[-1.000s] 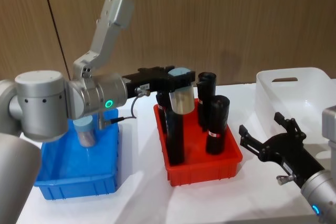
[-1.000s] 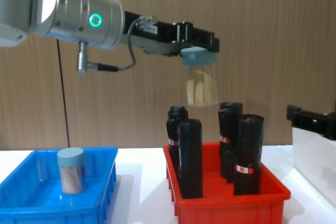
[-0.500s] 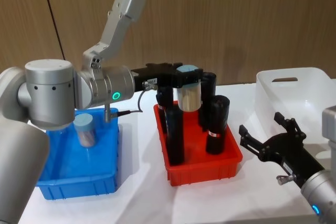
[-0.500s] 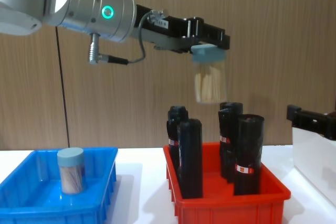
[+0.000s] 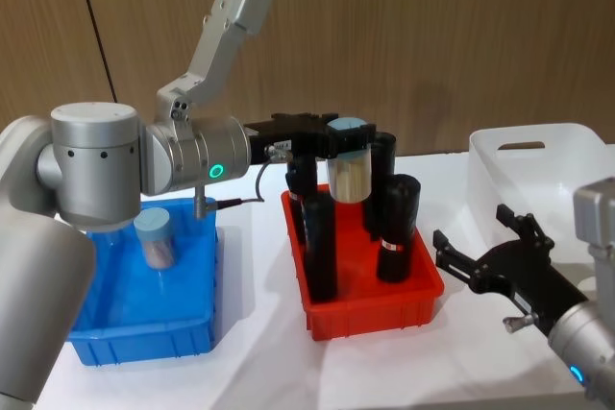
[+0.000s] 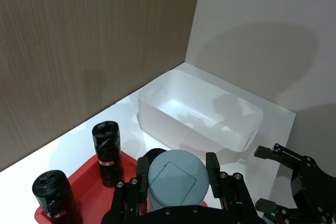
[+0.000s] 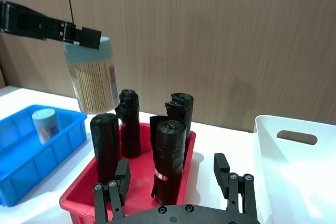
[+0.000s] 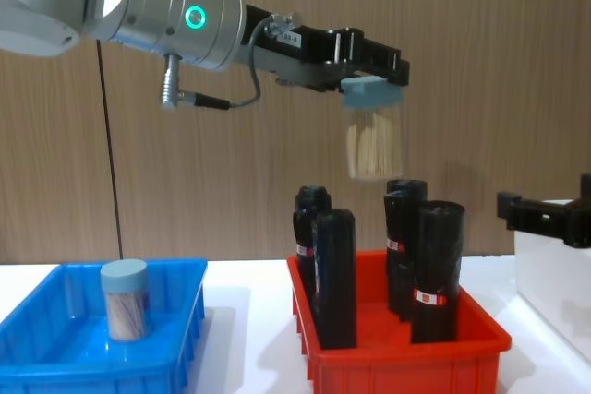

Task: Pick the cotton swabs from the blue box and place them into the white box.

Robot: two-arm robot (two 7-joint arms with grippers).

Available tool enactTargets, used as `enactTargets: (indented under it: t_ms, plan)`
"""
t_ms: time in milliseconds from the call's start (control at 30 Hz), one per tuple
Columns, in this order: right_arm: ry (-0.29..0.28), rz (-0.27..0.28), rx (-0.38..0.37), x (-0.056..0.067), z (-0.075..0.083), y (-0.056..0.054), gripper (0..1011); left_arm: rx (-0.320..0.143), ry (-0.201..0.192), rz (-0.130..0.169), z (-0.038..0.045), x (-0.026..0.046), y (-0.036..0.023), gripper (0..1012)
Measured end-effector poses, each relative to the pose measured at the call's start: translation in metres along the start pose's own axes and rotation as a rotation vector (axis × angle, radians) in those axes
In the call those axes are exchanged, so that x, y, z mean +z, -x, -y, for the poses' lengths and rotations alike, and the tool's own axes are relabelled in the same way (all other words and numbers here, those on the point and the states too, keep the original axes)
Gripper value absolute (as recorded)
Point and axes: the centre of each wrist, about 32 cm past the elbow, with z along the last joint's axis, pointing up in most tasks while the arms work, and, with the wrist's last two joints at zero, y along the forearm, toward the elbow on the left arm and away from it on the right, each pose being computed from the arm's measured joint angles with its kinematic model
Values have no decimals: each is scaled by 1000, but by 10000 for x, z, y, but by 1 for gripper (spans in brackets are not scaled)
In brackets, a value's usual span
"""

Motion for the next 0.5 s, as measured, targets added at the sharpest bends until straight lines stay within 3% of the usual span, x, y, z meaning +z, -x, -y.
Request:
enactTargets:
  t_ms: [500]
  plan:
    - [118,4,57,235,-199,-121,1001,-2,-3,2,9,14,0,669]
